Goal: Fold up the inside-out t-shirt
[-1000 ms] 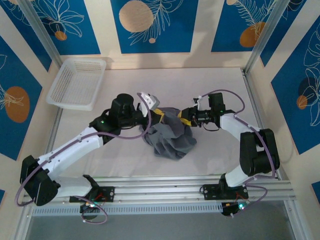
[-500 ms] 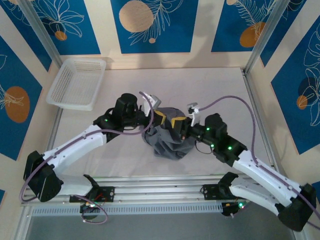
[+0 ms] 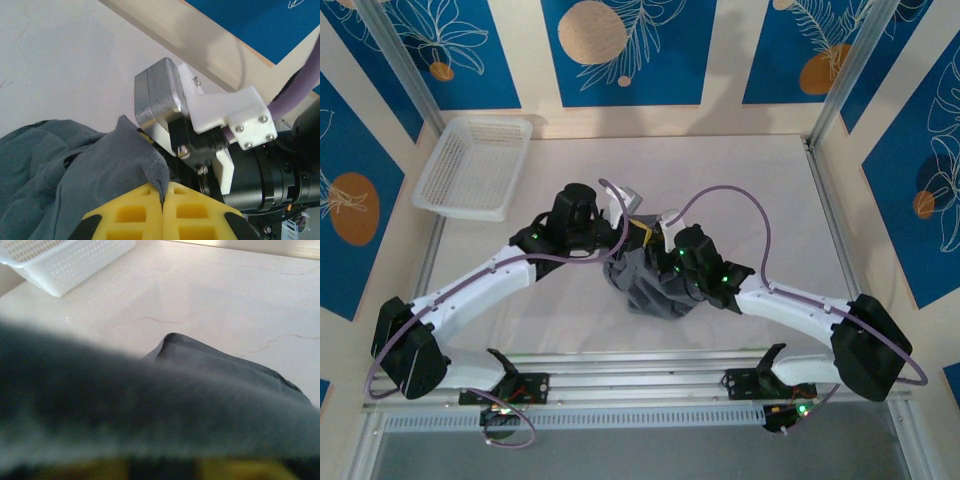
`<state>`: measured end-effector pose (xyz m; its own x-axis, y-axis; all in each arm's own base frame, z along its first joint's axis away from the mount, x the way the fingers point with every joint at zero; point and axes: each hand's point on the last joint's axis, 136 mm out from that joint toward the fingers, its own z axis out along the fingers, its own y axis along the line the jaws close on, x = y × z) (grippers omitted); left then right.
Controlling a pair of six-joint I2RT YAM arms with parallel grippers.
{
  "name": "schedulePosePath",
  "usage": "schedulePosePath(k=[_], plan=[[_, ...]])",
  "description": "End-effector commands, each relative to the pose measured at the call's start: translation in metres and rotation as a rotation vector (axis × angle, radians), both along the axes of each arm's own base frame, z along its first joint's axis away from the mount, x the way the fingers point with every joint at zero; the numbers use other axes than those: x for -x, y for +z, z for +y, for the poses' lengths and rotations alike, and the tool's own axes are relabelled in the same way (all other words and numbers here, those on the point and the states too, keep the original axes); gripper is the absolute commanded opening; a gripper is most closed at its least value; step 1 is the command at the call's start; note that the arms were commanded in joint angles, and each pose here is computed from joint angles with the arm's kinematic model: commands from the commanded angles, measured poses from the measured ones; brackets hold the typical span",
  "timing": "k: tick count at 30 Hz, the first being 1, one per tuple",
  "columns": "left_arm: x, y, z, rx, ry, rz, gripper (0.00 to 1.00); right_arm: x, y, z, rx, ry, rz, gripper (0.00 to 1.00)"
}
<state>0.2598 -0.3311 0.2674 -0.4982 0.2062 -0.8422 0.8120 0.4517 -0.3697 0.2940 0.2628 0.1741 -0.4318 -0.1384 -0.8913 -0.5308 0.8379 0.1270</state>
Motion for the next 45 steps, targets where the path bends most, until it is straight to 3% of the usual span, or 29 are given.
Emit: schedulePosePath(k=[1,2,6,11,14,17,21,23,26,29,33,42,44,45], plan=[[-0.006,0.021,0.007,0.017,0.038,-0.032,0.0,0.004,0.029,0.007,-0.074,0.078,-0.048,0.07],[-0.01,0.018,0.012,0.002,0.062,-0.029,0.0,0.009,0.034,0.007,-0.099,0.105,-0.041,0.0],[-0.037,-0.002,0.045,-0.054,0.189,0.002,0.0,0.05,0.07,0.006,-0.323,0.337,0.022,0.0],[-0.044,-0.025,0.057,-0.073,0.179,0.041,0.0,0.086,0.106,-0.003,-0.518,0.538,0.07,0.0],[-0.042,-0.028,0.054,-0.061,0.16,0.049,0.0,0.083,0.106,-0.008,-0.54,0.526,0.096,0.0],[-0.039,-0.029,0.054,-0.052,0.159,0.061,0.0,0.06,0.088,-0.014,-0.508,0.376,0.114,0.0],[-0.024,-0.012,0.042,0.041,0.063,0.082,0.0,0.02,0.046,-0.025,-0.267,0.128,0.084,0.46],[-0.021,-0.006,0.039,0.068,0.052,0.09,0.0,0.012,0.042,-0.015,-0.155,0.144,-0.001,0.57],[-0.019,0.003,0.035,0.114,0.034,0.1,0.0,0.005,0.038,0.008,-0.148,0.219,-0.026,0.6],[-0.015,0.014,0.031,0.16,0.006,0.105,0.0,-0.008,0.033,0.025,-0.172,0.238,0.005,0.47],[-0.014,0.015,0.033,0.151,0.008,0.091,0.0,-0.005,0.046,0.036,-0.224,0.301,0.018,0.03],[-0.03,-0.02,0.052,-0.001,0.083,0.068,0.03,0.059,0.104,0.004,-0.488,0.556,0.06,0.0],[-0.034,-0.03,0.054,-0.031,0.09,0.059,0.09,0.071,0.12,-0.002,-0.554,0.622,0.064,0.0],[-0.037,-0.035,0.055,-0.046,0.102,0.049,0.17,0.077,0.126,-0.004,-0.583,0.658,0.067,0.0]])
